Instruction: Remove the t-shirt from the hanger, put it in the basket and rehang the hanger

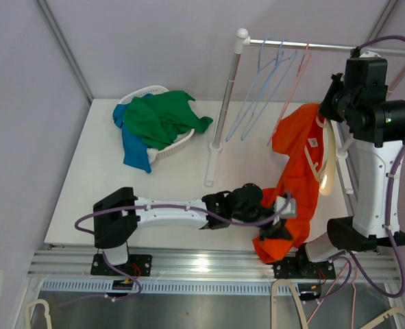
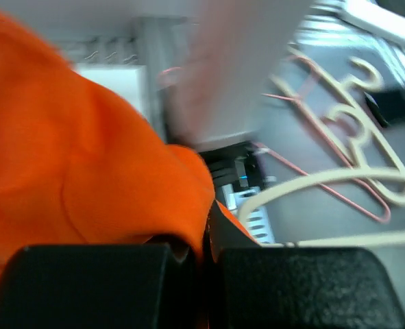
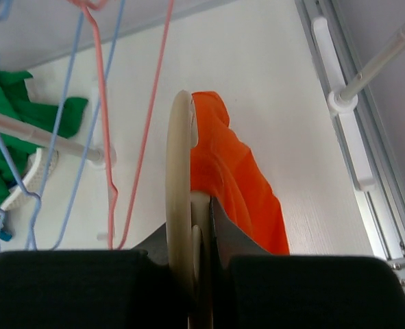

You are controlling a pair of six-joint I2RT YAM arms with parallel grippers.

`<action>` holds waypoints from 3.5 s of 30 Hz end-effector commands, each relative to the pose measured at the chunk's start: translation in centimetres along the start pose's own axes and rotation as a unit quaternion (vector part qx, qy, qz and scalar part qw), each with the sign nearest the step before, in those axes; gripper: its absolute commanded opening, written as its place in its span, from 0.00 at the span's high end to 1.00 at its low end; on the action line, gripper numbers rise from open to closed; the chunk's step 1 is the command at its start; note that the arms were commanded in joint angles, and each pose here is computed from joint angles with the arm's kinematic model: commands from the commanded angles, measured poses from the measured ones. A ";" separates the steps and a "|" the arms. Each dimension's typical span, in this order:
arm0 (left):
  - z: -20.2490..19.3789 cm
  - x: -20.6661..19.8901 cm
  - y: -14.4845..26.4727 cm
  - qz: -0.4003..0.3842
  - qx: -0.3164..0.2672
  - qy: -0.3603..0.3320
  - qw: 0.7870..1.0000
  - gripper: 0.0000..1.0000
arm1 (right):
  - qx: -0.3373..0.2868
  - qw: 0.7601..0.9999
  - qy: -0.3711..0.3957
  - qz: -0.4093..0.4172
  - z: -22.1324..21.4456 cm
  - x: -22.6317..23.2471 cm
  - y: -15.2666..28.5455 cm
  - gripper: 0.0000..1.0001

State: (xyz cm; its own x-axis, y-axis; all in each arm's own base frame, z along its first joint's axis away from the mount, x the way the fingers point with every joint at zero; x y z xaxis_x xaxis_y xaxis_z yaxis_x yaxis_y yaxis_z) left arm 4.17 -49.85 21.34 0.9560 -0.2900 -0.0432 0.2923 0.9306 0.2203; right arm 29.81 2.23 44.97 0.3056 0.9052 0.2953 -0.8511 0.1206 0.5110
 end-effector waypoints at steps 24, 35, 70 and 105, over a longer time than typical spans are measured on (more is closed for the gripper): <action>8.0 4.4 22.6 0.331 -0.064 0.098 0.936 0.99 | -0.164 0.986 0.014 -0.036 5.4 -0.5 -0.1 1.00; 21.2 8.8 38.5 0.504 -0.140 0.045 0.851 0.99 | -0.240 0.970 0.016 0.048 11.6 0.7 -2.6 1.00; -1.3 35.0 53.9 0.669 -0.156 0.356 0.634 0.99 | -0.154 0.987 -0.003 0.051 8.5 -0.3 -12.1 1.00; -12.0 34.7 56.5 0.740 -0.039 0.504 0.443 0.99 | -0.209 0.976 -0.018 0.060 8.1 -0.9 -0.8 0.01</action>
State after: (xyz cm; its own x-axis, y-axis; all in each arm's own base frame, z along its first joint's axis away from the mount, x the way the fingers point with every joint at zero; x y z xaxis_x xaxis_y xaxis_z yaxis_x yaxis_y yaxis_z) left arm 54.69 -5.44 17.15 -0.4047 0.8528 -0.3300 -0.6739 -0.0342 0.7380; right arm 34.59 -1.79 50.39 0.1890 0.9100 0.3691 -0.9812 0.1598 0.1084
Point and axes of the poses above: each gripper's point midway between its finger pads, its own y axis back along the fingers, its own x axis along the line the jaws close on, z = x × y, the point moved 3 cm from there along y, back along the fingers, and after that the axes turned 9 degrees about -y, right-handed, at the moved point
